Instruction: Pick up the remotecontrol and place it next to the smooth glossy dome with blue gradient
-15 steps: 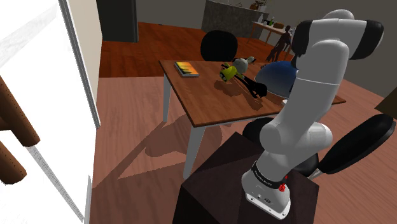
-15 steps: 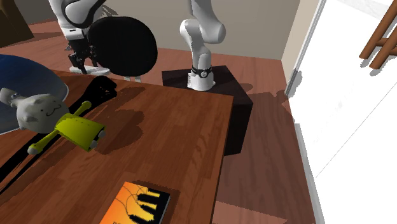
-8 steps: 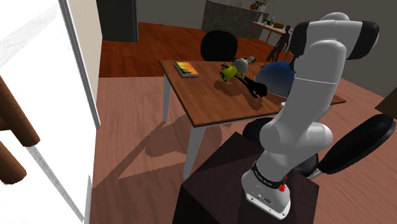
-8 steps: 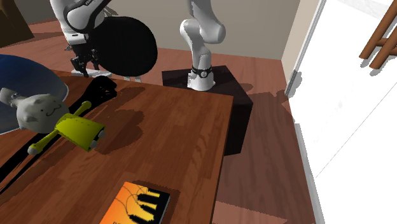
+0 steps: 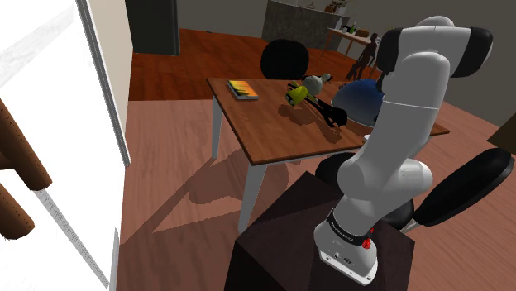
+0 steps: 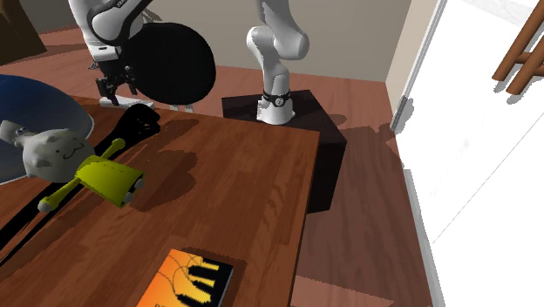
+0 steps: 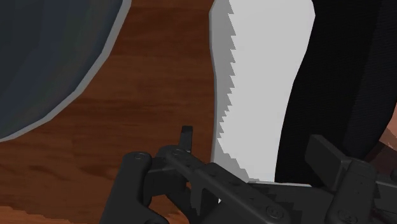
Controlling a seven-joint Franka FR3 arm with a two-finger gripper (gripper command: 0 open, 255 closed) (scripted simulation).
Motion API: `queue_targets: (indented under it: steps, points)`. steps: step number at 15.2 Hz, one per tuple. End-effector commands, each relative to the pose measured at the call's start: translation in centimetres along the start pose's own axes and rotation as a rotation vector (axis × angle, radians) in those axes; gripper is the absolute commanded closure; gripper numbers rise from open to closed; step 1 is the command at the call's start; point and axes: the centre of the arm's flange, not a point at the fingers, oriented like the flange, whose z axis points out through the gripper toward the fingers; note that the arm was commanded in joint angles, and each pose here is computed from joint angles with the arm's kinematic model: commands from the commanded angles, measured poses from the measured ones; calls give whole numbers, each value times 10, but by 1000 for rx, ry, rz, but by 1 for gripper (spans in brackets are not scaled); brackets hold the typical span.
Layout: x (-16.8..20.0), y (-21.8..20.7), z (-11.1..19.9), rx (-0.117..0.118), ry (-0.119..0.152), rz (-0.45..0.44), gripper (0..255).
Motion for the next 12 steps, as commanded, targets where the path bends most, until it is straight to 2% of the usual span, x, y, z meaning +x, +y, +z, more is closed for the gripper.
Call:
queue_targets:
  steps: [1,5,12]
  points:
    - [0,0,0,0,0,0,0]
    - [0,0,-50,0,0,0,0]
    - [0,0,-50,0,0,0,0]
